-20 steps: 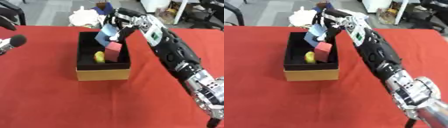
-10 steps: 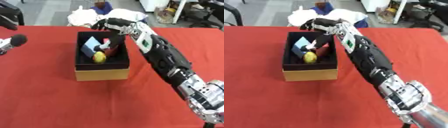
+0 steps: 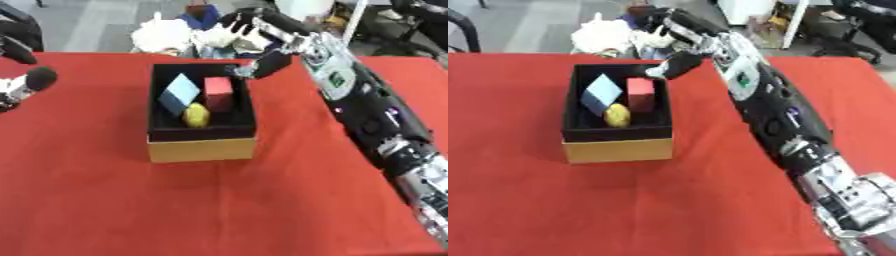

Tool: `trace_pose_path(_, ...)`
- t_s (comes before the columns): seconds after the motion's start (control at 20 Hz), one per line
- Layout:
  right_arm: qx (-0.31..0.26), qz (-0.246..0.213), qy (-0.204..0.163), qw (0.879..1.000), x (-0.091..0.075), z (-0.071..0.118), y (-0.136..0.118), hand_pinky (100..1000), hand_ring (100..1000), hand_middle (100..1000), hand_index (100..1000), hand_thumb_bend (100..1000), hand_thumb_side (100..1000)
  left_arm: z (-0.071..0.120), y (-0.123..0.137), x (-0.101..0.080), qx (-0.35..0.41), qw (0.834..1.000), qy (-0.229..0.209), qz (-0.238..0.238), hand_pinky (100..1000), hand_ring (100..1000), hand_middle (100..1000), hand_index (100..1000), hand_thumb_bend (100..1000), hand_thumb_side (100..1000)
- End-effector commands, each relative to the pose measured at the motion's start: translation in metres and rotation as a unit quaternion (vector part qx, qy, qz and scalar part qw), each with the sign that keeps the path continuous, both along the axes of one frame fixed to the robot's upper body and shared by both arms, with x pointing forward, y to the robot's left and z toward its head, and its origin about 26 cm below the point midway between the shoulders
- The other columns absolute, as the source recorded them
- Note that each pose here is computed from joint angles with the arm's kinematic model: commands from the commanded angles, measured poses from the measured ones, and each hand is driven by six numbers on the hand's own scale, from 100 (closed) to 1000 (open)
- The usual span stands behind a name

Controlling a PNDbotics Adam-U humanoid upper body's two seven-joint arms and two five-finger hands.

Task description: Pick up objects on the table and place them in the box.

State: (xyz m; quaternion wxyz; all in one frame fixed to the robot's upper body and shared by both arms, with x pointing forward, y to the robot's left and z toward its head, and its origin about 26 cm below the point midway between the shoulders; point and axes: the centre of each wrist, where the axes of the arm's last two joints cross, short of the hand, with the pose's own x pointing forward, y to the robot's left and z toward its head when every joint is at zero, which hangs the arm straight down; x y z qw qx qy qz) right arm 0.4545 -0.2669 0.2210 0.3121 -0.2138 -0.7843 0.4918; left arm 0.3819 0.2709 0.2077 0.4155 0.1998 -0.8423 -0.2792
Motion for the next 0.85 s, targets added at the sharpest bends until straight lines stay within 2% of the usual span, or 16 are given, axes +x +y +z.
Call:
trace_pose_path(0.05,0.068,-0.022,-0.044,0.996,-0.025,0.029,-0.032,720,779,799,930,389,390,0.008,0.012,-0.001,-0.006,1.000,-0.014,0.022,606,538,577,707,868,742)
trace_pose_path(0.25,0.175,-0.057,-0.042,0.982,-0.059,0.014,-0.062,683,741,767,920,322,379,-0.002,0.018,-0.003,-0.033,0.999,-0.008,0.039,608,547,582,699,840,757)
trace_pose_path(0.4,0.242,-0.081,-0.040,0.966,-0.077,-0.001,-0.072,656,705,741,913,285,386,-0.012,0.021,-0.004,-0.056,0.997,-0.003,0.048,610,550,584,697,818,776)
trace_pose_path(0.45,0.259,-0.088,-0.039,0.961,-0.081,-0.007,-0.074,648,695,736,914,255,413,-0.015,0.022,-0.005,-0.065,0.997,-0.002,0.049,612,551,583,695,797,793)
trace_pose_path(0.85,0.337,-0.116,-0.018,0.934,-0.107,-0.047,-0.071,637,683,727,919,178,513,-0.037,0.025,-0.013,-0.129,0.989,0.007,0.065,614,542,568,676,703,866)
